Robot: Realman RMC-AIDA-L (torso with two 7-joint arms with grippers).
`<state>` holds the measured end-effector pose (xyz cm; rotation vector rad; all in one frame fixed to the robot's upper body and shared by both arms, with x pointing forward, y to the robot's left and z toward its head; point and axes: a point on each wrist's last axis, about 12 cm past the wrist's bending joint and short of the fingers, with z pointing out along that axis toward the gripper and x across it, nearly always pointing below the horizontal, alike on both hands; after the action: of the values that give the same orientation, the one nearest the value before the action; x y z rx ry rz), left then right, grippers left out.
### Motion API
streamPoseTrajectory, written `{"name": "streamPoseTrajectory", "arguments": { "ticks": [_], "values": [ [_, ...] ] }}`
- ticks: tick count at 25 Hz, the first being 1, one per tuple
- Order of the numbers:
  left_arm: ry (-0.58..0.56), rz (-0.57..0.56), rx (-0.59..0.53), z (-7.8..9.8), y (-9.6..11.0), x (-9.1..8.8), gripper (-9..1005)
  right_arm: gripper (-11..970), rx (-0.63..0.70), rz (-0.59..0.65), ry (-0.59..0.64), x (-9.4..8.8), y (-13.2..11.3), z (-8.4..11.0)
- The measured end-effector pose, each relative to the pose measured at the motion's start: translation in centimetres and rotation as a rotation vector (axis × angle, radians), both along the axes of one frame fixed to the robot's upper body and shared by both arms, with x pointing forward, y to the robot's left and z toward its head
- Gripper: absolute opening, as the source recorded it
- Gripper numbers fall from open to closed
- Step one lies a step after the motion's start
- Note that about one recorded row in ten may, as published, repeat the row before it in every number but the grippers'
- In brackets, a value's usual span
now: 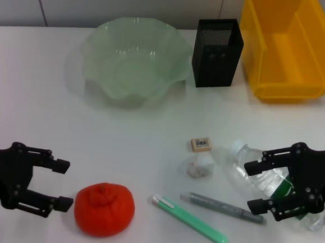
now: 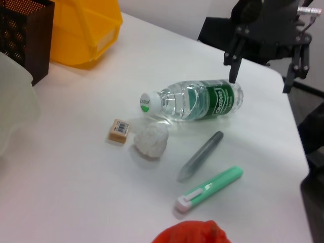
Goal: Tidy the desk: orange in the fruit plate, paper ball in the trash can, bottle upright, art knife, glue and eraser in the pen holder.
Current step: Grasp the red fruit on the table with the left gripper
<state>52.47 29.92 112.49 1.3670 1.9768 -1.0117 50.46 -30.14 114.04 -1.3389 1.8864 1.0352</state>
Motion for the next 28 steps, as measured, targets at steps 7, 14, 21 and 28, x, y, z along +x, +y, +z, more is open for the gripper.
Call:
{"name": "streamPoseTrajectory", "arguments": {
  "ticks": [7,14,21,28],
  "values": [
    [-0.032,0.002,-0.002,-1.1,-0.4,-0.1,799,755,0.003,0.006,0.003,0.2,0.3,0.0],
    [-0.031,-0.005,-0.040,-3.3,-1.0,-0.7,793,755,0.007,0.010,0.010,0.1,0.4,-0.1],
    [-0.049,-0.014,-0.102,-4.1,-2.0,-0.8,788,754,-0.003,0.050,0.026,0.1,1.1,-0.3],
    [-0.055,-0.005,-0.106,-5.2,-2.7,-0.8,782,755,-0.003,0.051,0.027,0.1,1.1,-0.4]
  ]
}}
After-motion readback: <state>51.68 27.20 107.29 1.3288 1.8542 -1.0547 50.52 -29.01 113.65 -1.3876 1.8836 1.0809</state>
